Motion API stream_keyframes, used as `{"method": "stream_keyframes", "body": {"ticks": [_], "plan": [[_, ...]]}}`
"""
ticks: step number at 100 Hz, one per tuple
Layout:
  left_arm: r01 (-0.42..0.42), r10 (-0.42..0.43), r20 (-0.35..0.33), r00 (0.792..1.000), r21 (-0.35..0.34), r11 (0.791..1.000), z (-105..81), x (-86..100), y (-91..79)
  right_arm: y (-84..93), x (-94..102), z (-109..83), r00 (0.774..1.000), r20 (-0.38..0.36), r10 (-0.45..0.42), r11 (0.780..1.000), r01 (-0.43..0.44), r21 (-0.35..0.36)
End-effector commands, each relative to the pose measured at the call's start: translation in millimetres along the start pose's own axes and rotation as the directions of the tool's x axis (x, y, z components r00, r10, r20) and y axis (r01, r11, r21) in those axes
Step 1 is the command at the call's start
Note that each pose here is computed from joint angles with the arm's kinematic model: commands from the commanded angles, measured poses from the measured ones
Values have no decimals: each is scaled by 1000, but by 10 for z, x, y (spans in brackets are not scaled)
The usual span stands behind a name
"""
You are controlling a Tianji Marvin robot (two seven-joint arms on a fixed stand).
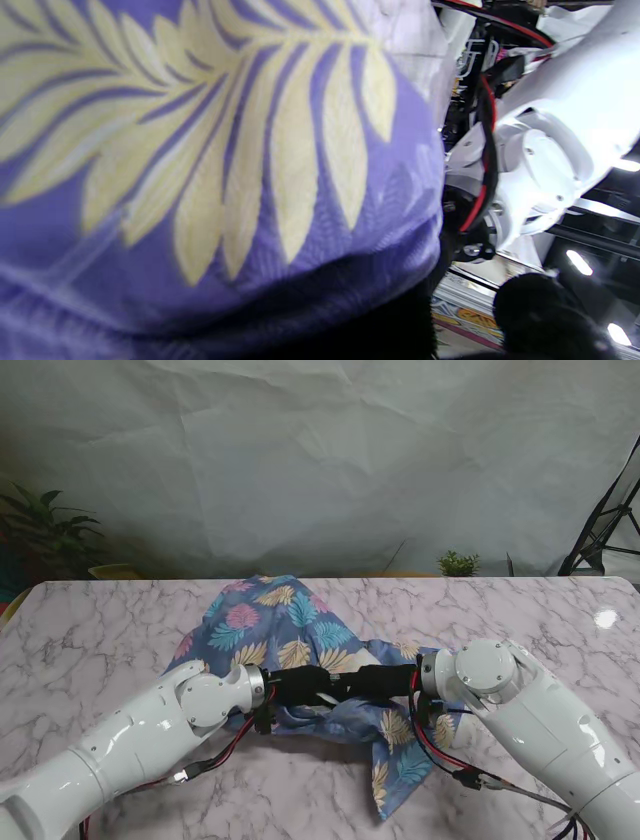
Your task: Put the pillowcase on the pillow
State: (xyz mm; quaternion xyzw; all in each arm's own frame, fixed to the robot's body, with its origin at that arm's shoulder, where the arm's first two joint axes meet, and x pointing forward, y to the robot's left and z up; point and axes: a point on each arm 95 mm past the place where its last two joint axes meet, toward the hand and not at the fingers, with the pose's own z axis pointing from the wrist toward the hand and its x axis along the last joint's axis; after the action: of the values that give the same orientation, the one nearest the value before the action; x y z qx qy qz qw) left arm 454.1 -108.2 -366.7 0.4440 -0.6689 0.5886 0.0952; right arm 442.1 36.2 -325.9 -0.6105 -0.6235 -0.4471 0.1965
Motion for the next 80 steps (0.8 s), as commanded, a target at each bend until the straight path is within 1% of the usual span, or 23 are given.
{"method": "stream_keyframes", "body": {"ticks": [1, 8, 18, 29, 33, 42, 52, 61, 67, 76, 80], "plan": [[32, -27, 57, 998, -86, 996, -91, -195, 275, 92, -157, -110, 999, 46, 21, 1000, -20, -12], [32, -27, 49, 998, -106, 994, -91, -201, 298, 84, -262, -107, 996, 71, 47, 999, -48, 16], [39, -34, 45, 998, -117, 992, -92, -206, 316, 53, -408, -83, 992, 94, 86, 995, -91, 46], [36, -31, 41, 999, -125, 991, -94, -199, 314, 29, -528, -57, 989, 114, 97, 992, -106, 73], [36, -31, 41, 999, -129, 991, -95, -199, 314, 24, -564, -50, 989, 119, 87, 992, -98, 84], [35, -30, 37, 999, -140, 989, -101, -200, 317, 27, -634, -46, 990, 139, 33, 993, -49, 108], [37, -32, 35, 999, -148, 988, -106, -204, 325, 48, -707, -44, 988, 152, -21, 996, 8, 91], [39, -34, 35, 999, -153, 987, -110, -207, 333, 59, -734, -39, 988, 149, -36, 996, 23, 89], [35, -30, 36, 999, -157, 987, -115, -206, 330, 55, -740, -32, 990, 133, -41, 995, 28, 96], [35, -29, 39, 999, -156, 987, -121, -210, 328, 29, -716, -17, 994, 111, -24, 996, 15, 84], [35, -29, 41, 999, -158, 987, -124, -213, 326, 29, -697, -22, 994, 104, -36, 997, 29, 69]]}}
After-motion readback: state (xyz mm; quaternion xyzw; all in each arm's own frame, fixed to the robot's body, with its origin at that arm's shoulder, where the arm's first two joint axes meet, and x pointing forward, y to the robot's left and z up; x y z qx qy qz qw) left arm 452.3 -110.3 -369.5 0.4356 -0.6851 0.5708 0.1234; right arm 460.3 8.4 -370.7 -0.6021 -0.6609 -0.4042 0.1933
